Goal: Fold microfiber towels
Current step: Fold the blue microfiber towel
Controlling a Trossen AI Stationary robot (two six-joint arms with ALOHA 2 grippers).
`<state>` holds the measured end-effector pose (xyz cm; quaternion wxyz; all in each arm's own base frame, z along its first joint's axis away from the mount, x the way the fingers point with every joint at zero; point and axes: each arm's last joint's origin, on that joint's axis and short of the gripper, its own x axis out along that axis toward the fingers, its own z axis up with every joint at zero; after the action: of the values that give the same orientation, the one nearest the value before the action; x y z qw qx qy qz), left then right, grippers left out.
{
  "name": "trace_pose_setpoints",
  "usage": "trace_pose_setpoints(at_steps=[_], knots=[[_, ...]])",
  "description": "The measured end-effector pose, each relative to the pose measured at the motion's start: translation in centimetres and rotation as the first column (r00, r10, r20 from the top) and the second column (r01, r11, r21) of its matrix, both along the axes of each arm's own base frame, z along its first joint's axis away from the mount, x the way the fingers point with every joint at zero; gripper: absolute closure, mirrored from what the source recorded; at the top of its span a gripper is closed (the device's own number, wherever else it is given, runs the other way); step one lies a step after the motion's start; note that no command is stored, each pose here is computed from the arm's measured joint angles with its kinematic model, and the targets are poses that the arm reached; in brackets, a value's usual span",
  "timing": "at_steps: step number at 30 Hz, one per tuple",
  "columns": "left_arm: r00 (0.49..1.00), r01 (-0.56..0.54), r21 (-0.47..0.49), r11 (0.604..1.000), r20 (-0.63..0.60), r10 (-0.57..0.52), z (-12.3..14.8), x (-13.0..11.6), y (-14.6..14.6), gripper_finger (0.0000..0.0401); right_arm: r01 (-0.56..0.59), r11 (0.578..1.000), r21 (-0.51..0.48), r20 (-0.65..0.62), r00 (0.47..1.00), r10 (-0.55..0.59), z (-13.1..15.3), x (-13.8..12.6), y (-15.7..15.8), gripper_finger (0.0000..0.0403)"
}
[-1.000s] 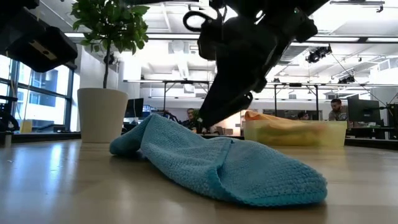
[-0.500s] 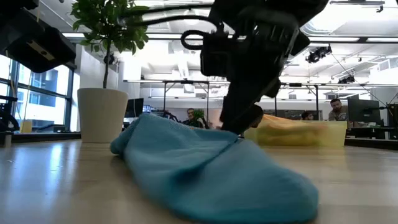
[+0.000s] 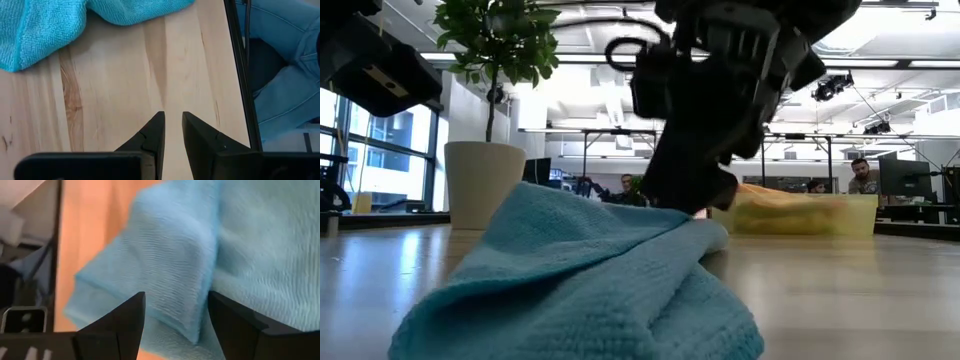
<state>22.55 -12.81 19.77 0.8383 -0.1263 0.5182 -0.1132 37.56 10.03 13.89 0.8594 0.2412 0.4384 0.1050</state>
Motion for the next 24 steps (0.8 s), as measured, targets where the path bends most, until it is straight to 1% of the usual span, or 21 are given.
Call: trace_pose_setpoints(at_steps=[2,4,7,10,15,18,21,24], knots=[[1.000,0.001,0.000,1.000,0.000,-0.001,0.0,0.0,0.0,0.0343,0.059,0.998,0.009,-0.043,0.997,-0.058,-0.5,-0.1,0.0,0.0194],[1.000,0.001,0.002,1.000,-0.002,-0.001,0.0,0.0,0.0,0.0343,0.092,0.996,0.010,-0.078,0.993,-0.091,-0.7,-0.2,-0.1,0.0194],[1.000,0.001,0.002,1.000,-0.002,-0.001,0.0,0.0,0.0,0.0343,0.136,0.991,0.006,-0.088,0.987,-0.135,-0.8,-0.2,-0.2,0.0194],[1.000,0.001,0.002,1.000,-0.002,-0.001,0.0,0.0,0.0,0.0343,0.128,0.992,0.022,-0.082,0.989,-0.125,-0.7,-0.1,-0.1,0.0194],[1.000,0.004,0.002,1.000,-0.004,-0.004,0.0,-0.1,0.0,0.0343,0.048,0.993,0.110,-0.019,0.999,-0.046,-0.1,0.2,0.8,0.0194],[1.000,0.004,0.003,1.000,-0.006,-0.004,0.0,-0.1,0.0,0.0343,0.035,0.993,0.117,0.015,0.999,-0.037,0.2,0.3,1.3,0.0194],[1.000,0.004,0.004,1.000,-0.006,-0.004,0.0,-0.1,0.0,0.0343,0.072,0.994,0.088,0.026,0.997,-0.074,0.2,0.3,1.4,0.0203],[1.000,0.004,0.004,1.000,-0.006,-0.004,0.0,-0.1,0.0,0.0343,0.131,0.989,0.064,0.022,0.991,-0.132,0.1,0.3,1.5,0.0231]])
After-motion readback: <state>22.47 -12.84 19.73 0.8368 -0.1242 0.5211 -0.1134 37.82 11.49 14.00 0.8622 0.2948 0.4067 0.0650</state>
